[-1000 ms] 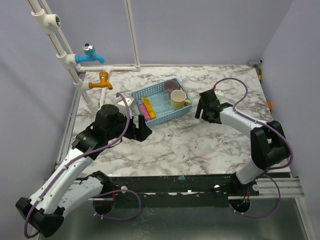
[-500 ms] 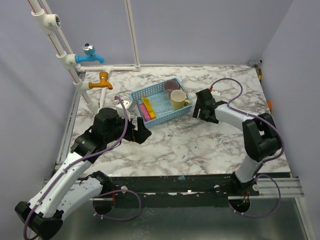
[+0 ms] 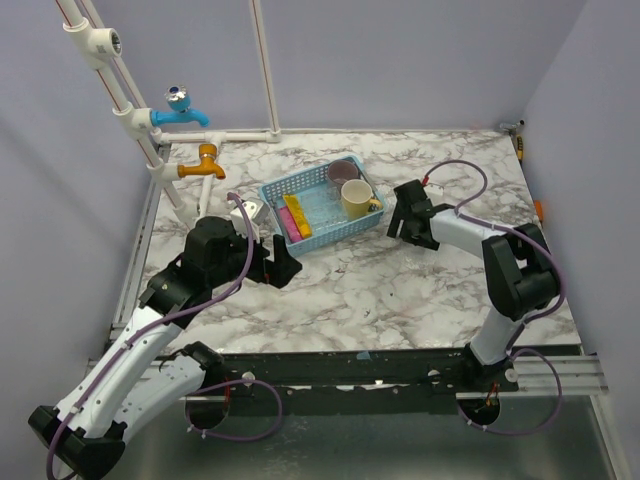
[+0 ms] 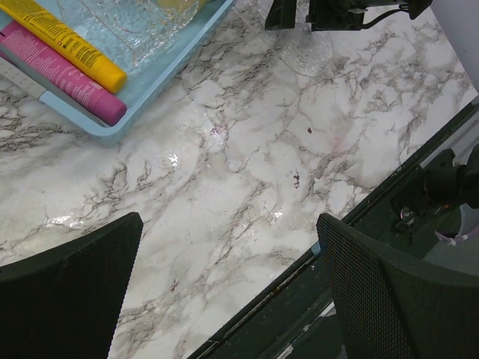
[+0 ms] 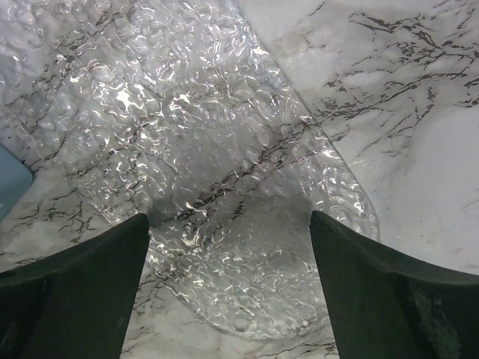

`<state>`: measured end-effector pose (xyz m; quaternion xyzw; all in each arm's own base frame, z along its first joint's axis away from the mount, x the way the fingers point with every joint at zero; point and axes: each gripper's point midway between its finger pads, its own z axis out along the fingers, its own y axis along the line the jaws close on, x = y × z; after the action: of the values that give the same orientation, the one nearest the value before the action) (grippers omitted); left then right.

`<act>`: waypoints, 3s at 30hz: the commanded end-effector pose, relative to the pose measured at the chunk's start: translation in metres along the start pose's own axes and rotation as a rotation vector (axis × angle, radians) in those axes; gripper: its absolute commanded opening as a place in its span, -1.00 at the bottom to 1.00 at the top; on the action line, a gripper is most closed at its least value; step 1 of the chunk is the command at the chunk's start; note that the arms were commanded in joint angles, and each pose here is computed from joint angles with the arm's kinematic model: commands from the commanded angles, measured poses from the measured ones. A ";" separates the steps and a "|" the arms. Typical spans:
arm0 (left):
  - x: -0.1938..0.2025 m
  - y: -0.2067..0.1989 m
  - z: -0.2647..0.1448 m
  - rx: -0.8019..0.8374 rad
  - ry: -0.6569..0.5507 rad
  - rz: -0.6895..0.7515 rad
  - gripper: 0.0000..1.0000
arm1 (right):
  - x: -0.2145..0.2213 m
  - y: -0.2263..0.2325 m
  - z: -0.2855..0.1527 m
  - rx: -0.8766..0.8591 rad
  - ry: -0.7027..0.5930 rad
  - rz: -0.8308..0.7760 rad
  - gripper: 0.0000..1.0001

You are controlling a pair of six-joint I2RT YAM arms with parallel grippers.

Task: Prepare toiletry sets of a toothbrush and toothpaste on the tray

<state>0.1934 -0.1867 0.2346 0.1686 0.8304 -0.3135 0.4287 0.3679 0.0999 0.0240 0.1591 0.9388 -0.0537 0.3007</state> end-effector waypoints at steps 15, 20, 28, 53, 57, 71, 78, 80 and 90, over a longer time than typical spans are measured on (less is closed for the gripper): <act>0.000 0.004 -0.005 -0.018 -0.022 0.020 0.98 | 0.045 -0.056 -0.020 0.136 0.092 -0.031 0.82; -0.001 0.002 -0.008 -0.012 -0.036 0.022 0.98 | 0.043 -0.066 -0.033 0.149 0.074 -0.019 0.83; -0.002 0.000 -0.013 -0.005 -0.055 0.022 0.98 | 0.019 -0.066 -0.060 0.118 0.010 0.008 0.84; -0.008 0.007 -0.022 -0.053 -0.117 0.028 0.98 | -0.077 0.016 -0.022 0.022 -0.078 0.152 0.87; -0.008 0.009 -0.022 -0.058 -0.118 0.027 0.98 | -0.073 0.015 -0.011 0.019 -0.057 0.166 0.87; -0.008 0.010 -0.021 -0.063 -0.114 0.026 0.98 | -0.041 0.013 0.019 0.022 0.033 0.143 0.87; -0.007 0.010 -0.021 -0.065 -0.111 0.025 0.98 | -0.017 0.006 0.029 0.038 0.080 0.114 0.87; -0.007 0.010 -0.021 -0.064 -0.113 0.026 0.98 | -0.012 0.003 0.031 0.041 0.086 0.106 0.87; -0.008 0.010 -0.021 -0.066 -0.115 0.025 0.98 | 0.009 -0.016 0.027 0.080 0.127 0.031 0.87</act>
<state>0.1879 -0.1679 0.2482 0.1495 0.8113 -0.2994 0.4793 0.4049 0.0947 0.0234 0.2094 0.9327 -0.0466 0.2898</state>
